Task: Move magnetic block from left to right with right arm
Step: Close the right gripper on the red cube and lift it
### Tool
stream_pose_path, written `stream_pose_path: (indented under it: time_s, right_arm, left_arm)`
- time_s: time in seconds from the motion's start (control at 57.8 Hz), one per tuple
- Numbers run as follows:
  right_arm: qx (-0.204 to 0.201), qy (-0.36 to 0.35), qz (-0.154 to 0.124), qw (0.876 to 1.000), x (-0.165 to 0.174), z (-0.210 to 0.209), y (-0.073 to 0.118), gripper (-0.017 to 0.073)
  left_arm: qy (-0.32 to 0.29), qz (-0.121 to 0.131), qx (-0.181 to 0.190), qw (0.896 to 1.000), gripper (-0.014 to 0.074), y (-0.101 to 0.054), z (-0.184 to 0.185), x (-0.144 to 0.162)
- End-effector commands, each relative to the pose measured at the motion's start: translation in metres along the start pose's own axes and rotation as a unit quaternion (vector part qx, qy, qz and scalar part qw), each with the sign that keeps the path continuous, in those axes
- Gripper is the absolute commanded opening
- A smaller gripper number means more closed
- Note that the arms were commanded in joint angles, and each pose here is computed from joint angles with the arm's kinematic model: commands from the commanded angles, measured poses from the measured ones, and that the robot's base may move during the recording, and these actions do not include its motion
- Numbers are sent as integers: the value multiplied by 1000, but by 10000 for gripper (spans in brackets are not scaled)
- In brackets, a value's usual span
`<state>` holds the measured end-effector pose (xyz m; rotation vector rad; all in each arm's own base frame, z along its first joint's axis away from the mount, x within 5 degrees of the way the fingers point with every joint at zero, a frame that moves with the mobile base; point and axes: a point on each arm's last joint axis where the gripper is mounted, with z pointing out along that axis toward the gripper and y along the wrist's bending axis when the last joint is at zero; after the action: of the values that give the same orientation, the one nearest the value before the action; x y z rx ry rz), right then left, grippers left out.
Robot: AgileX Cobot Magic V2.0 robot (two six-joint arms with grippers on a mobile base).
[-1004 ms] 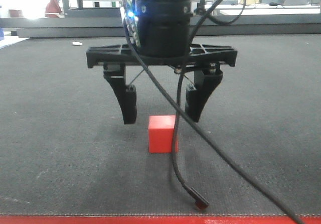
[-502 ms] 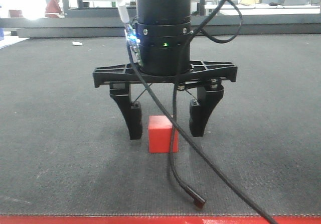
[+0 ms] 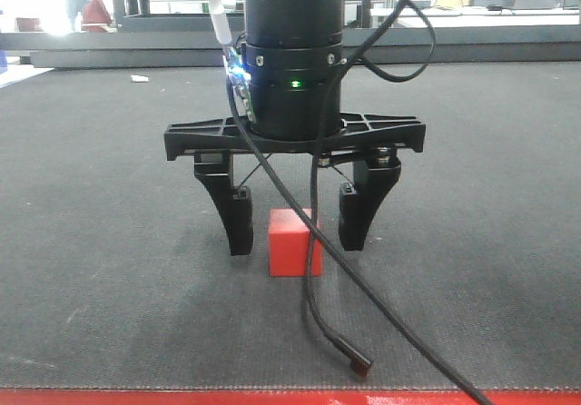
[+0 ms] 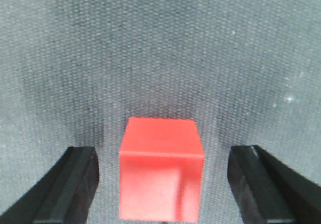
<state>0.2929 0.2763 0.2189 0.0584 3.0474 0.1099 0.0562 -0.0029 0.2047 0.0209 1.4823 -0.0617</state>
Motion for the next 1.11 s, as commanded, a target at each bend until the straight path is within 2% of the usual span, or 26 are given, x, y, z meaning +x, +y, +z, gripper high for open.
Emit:
stream_pose_path:
  time_s: [0.0, 0.26, 0.346, 0.467, 0.537, 0.744, 0.883, 0.987, 1.091]
  right_arm:
    - [-34, -33, -2, 999, -2, -28, 4, 624]
    - [-36, -35, -2, 999, -2, -28, 4, 599]
    - [-35, -33, -2, 999, -2, -28, 4, 527]
    - [-28, -29, -2, 999, -1, -28, 3, 373]
    - [-27, -28, -2, 999, -1, -28, 2, 333]
    - [-18, -21, -3, 1000, 2, -32, -1, 328]
    - [-30, -40, -6, 999, 4, -52, -5, 328]
    - [-50, -65, -34, 996, 7, -72, -8, 328]
    - [-68, -95, -87, 989, 10, -93, -13, 328]
  left_arm:
    - [-44, -5, -1, 999, -117, 0, -1, -5]
    - [-44, -5, -1, 999, -117, 0, -1, -5]
    - [-44, -5, -1, 999, -117, 0, -1, -5]
    - [-44, -5, -1, 999, -117, 0, -1, -5]
    - [-44, -5, -1, 999, -117, 0, -1, -5]
    - [-44, -5, -1, 999, -117, 0, -1, -5]
    - [-44, -5, -1, 999, -117, 0, -1, -5]
    - [-44, -5, -1, 999, -117, 0, -1, -5]
    - [-44, -5, -1, 999, -117, 0, -1, -5]
